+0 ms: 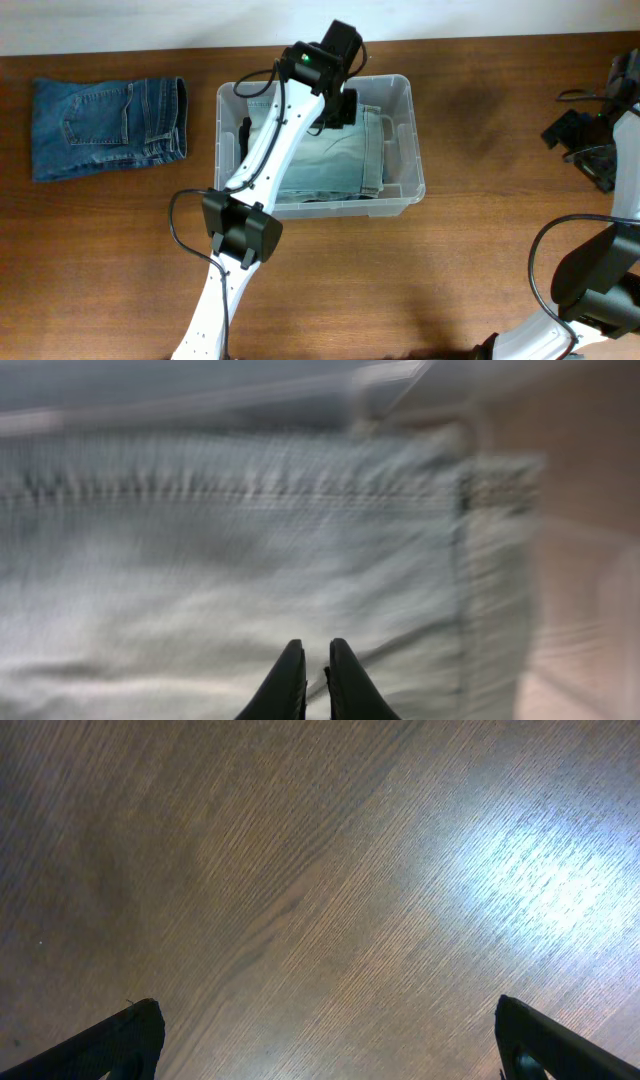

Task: Pack container

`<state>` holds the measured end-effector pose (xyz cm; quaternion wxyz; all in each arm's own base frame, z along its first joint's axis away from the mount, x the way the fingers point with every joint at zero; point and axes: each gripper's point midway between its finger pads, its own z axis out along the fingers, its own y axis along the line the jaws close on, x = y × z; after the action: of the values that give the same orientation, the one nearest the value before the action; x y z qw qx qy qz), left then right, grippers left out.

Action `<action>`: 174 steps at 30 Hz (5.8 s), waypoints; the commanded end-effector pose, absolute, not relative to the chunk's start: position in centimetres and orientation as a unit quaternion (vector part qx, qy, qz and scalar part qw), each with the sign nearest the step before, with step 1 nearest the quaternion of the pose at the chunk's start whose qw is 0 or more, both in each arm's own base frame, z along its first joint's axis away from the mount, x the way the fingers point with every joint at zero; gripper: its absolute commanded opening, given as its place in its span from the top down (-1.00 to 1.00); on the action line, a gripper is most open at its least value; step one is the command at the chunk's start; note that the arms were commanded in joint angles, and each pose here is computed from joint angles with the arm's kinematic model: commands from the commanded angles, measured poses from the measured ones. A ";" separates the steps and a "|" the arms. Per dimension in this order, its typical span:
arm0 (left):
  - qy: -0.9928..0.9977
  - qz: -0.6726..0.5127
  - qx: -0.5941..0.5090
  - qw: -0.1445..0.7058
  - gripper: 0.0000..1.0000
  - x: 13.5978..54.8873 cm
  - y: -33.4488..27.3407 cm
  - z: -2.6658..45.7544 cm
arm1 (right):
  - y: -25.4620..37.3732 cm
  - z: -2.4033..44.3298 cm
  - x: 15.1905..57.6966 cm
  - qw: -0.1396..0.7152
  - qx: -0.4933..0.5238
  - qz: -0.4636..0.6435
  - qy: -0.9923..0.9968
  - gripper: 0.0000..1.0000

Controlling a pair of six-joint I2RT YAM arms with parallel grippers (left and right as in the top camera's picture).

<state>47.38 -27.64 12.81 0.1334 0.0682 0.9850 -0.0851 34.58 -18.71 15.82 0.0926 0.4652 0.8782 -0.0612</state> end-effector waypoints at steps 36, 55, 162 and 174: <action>0.975 -0.116 0.119 0.147 0.87 45.6 -29.2 15.8 | -18.9 15.7 34.5 0.091 0.469 -0.067 0.876 -0.97; 0.977 -0.129 0.167 -0.005 0.87 40.6 -30.1 10.4 | -18.9 15.7 34.5 0.091 0.469 -0.067 0.876 -0.97; 0.932 0.103 -0.241 0.250 -0.96 50.0 32.8 14.5 | -18.9 15.7 34.5 0.091 0.469 -0.067 0.876 -0.97; 0.936 0.109 -0.239 0.233 -0.96 49.7 34.5 8.3 | -18.9 15.7 34.5 0.091 0.469 -0.067 0.876 -0.97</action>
<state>50.25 33.86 8.81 0.2345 -0.2442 0.9346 0.1093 34.58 -18.71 15.82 0.0926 0.4652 0.8782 -0.0612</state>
